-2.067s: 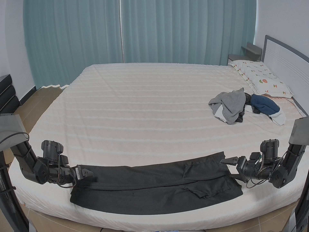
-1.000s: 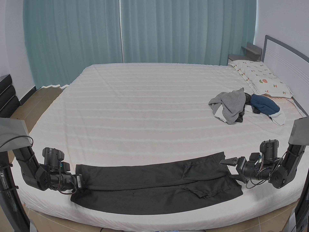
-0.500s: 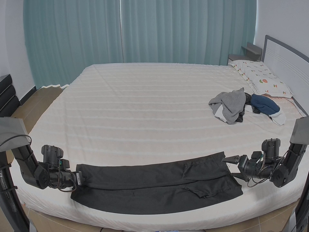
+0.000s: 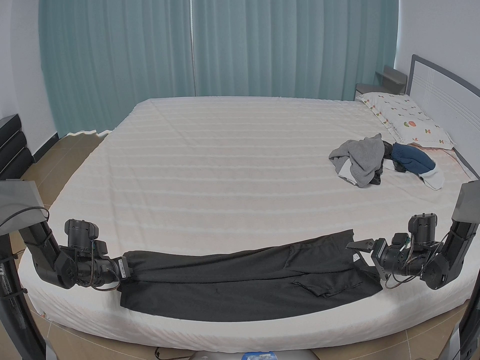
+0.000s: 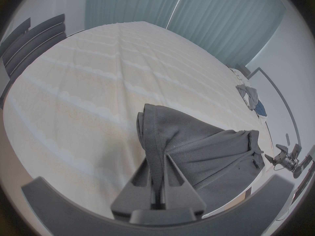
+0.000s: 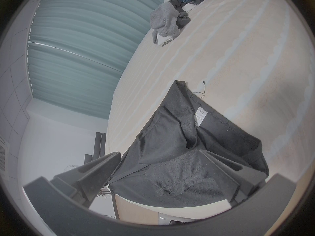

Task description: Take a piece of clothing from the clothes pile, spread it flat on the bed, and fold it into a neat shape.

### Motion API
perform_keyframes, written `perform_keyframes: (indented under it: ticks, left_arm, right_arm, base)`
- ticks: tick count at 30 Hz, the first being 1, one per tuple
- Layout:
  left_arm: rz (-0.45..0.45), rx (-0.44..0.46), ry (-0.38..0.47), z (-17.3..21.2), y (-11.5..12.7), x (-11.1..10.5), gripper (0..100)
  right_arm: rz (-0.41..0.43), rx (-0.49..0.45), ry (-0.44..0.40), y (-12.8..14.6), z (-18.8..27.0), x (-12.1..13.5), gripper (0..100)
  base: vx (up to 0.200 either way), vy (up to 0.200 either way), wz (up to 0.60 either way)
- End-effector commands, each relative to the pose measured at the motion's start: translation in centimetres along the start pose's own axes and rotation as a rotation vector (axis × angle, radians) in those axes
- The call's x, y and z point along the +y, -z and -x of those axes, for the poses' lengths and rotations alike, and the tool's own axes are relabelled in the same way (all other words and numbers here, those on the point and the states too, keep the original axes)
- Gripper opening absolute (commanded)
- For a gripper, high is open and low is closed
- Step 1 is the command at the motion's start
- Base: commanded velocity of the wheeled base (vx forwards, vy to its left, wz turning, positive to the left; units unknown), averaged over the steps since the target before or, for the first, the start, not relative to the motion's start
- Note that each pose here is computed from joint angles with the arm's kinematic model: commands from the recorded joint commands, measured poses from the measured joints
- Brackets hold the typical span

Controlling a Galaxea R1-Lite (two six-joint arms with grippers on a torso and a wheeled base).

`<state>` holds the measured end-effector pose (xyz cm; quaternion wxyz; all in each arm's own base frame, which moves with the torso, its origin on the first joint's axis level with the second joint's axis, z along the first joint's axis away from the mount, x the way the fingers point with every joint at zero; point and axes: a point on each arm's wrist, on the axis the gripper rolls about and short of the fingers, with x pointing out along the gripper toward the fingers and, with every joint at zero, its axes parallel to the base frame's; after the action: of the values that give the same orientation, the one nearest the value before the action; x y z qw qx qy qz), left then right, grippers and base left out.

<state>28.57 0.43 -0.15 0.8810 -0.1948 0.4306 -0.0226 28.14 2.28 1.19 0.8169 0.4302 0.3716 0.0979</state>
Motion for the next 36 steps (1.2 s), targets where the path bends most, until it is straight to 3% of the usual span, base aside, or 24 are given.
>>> perform_keyframes:
  ticks: [1,10,16,30,36]
  left_arm:
    - [0.005,-0.007,0.008,0.0,-0.2,-0.3,0]
    - [0.009,0.002,0.018,-0.1,0.1,-0.8,0]
    - [0.012,0.004,0.018,-0.2,0.1,-0.9,0]
    - [0.002,-0.001,0.027,-0.3,0.0,-1.2,0]
    - [0.060,-0.016,0.044,-0.2,-0.4,-2.1,0]
  right_arm:
    - [0.000,0.001,-0.001,0.0,0.0,0.0,100]
    - [0.001,0.000,-0.002,0.0,0.0,0.0,100]
    - [0.002,-0.001,-0.003,0.0,0.0,0.1,100]
    - [0.005,0.002,-0.006,0.0,-0.1,0.2,100]
    - [0.008,-0.002,-0.011,-0.1,-0.1,0.3,100]
  base:
    - [0.000,0.000,0.00]
    - [0.000,0.000,0.00]
    - [-0.200,0.000,0.00]
    - [0.000,0.000,0.00]
    - [0.000,0.000,0.00]
